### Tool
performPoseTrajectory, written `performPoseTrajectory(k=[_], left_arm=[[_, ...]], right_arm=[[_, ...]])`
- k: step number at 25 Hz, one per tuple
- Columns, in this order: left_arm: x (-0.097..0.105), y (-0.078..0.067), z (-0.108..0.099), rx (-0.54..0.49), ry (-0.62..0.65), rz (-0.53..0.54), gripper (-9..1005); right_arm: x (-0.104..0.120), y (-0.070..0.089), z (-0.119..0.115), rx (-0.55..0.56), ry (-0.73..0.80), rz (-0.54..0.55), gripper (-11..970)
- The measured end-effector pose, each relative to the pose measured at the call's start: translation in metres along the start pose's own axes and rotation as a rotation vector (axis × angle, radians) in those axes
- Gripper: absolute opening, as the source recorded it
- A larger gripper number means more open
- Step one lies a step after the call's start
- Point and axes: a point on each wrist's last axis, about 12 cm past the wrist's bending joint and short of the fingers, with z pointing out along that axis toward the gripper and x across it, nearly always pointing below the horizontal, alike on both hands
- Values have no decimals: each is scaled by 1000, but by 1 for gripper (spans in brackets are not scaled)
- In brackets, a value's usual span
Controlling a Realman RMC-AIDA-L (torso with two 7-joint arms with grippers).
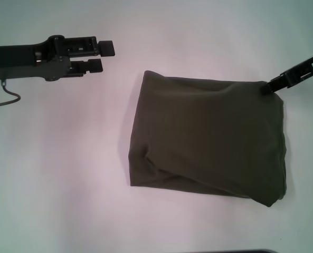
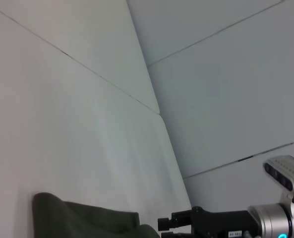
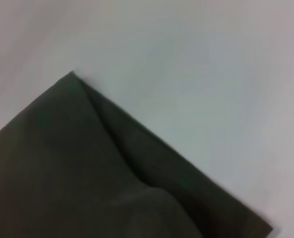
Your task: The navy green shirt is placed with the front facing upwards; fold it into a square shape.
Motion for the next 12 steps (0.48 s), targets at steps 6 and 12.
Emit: performPoseTrajectory(k=[6,12], left_arm=[[-1,-1,2,2,1,3,720],[-1,-2,3,5,2,2,720]], right_arm=[[2,1,3,-5,2,-71,462],[6,0,6,-9,23,-66,486]])
